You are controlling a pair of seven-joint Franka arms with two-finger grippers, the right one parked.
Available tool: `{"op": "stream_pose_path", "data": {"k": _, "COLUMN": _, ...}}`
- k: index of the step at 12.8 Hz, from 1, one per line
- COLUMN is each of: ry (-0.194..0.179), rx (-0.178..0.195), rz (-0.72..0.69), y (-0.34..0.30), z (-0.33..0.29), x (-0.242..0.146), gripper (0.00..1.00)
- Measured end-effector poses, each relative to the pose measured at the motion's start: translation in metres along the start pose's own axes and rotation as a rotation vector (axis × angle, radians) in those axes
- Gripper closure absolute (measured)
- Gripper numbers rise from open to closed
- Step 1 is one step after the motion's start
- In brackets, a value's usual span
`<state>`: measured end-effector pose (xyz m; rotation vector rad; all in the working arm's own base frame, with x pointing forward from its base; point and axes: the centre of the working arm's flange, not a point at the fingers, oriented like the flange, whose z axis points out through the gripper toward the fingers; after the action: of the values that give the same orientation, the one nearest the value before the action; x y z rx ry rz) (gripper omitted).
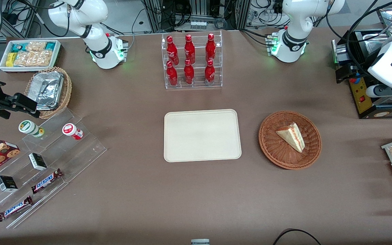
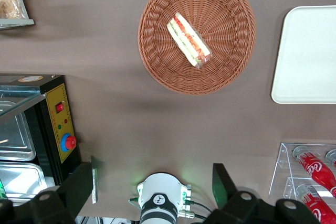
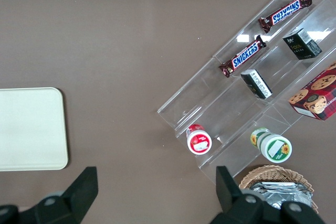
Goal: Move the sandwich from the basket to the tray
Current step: 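Move the left gripper over the wicker basket above the wrapped sandwich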
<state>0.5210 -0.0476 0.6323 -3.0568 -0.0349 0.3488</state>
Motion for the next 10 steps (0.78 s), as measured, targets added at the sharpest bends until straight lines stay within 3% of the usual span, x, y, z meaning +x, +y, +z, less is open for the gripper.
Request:
{"op": "stream_pose_path", "data": {"k": 3, "ry": -0.003, "rx": 0.000, "rz": 0.037, "y": 0.000, "z": 0.001, "x": 0.000, "gripper": 0.00}}
{"op": "stream_pose_path", "data": {"k": 7, "ry": -0.054, "rx": 0.002, "rz": 0.079, "y": 0.007, "z": 0.049, "x": 0.027, "gripper": 0.00}}
{"op": "stream_pose_path", "data": {"k": 10, "ry": -0.032, "rx": 0.000, "rz": 0.091, "y": 0.015, "z": 0.111, "x": 0.055, "gripper": 0.00}}
